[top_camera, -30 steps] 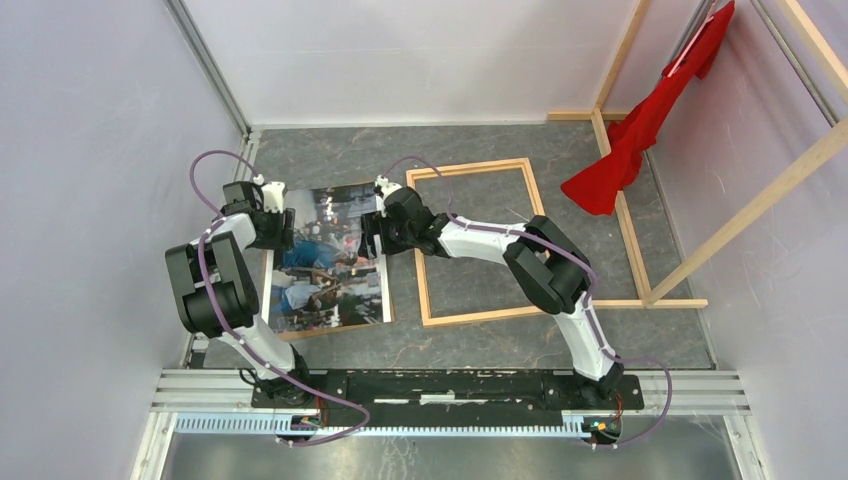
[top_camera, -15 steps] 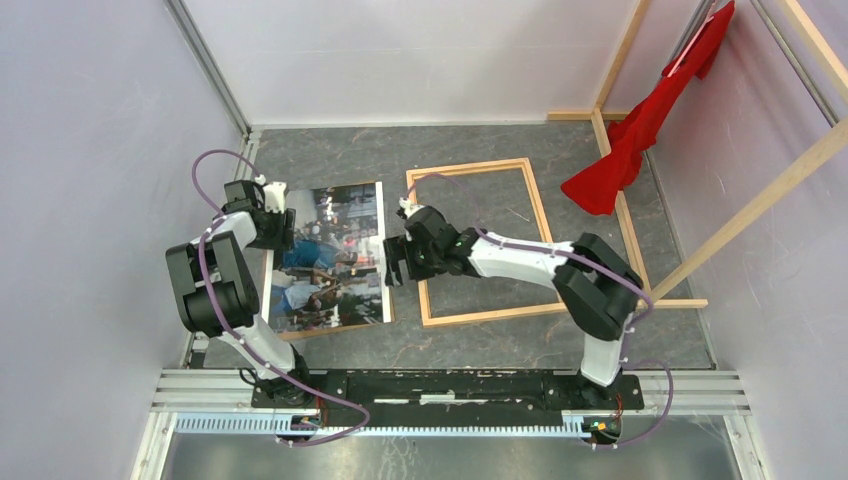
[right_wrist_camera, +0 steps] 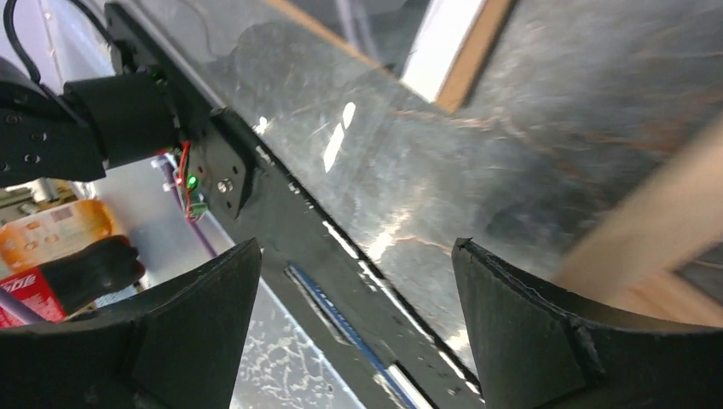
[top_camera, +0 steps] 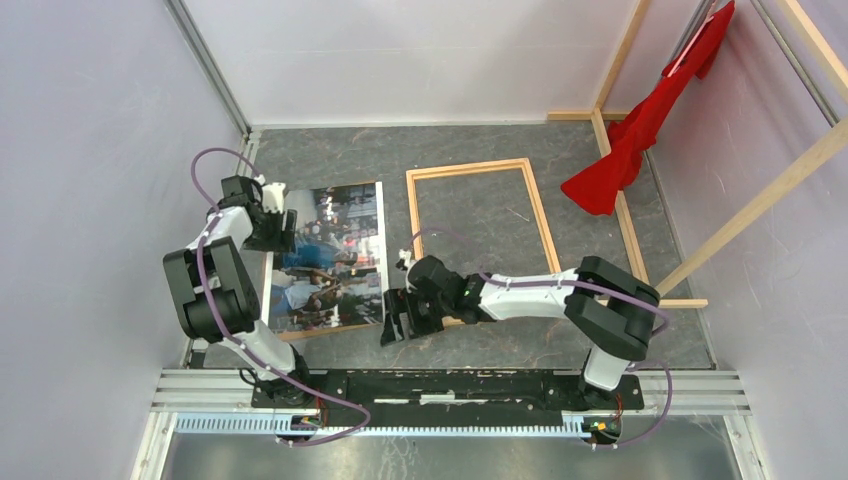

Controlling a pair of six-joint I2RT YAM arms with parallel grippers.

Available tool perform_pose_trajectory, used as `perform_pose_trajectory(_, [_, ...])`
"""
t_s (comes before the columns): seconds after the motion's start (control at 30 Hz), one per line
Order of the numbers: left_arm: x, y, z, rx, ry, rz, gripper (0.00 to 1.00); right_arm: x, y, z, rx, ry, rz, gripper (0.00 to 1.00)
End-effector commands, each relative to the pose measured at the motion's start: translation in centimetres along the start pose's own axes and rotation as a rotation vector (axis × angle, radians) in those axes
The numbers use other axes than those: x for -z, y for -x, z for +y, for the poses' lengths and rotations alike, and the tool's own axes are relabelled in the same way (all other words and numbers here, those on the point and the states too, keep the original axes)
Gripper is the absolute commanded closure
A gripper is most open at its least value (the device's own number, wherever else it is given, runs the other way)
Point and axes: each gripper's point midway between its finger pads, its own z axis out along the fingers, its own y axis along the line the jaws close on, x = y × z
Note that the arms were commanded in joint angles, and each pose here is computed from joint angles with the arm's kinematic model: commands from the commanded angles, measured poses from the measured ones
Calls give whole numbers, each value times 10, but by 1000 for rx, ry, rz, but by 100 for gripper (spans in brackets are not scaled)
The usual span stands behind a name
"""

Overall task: Put the photo into the frame
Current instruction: Pick up the photo frame item at the center of the board.

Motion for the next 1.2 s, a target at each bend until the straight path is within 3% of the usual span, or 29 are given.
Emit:
perform_pose_trajectory(0.0, [51,35,11,-37,48,-108,18,-16,-6,32,-55,117,1,11])
perform_pose_trajectory(0.1, [77,37,25,-45,103,-135,11,-23,-9,35,-75,121,-10,12])
perform_pose_trajectory(0.23, [98,20,54,-68,229,-129,10,-28,-12,36,-100,93,-33,12])
perform_pose_trajectory(0.5, [70,-39,86,-31,349,-24,11,-40,-6,24,-173,47,-106,12])
perform_pose_trajectory(0.77, [33,-73,66,-10,251,43,13,-50,-3,10,-213,-5,-147,12])
perform_pose_trajectory(1.17, [8,-114,39,-21,147,134,17,-66,12,50,-230,169,-162,12])
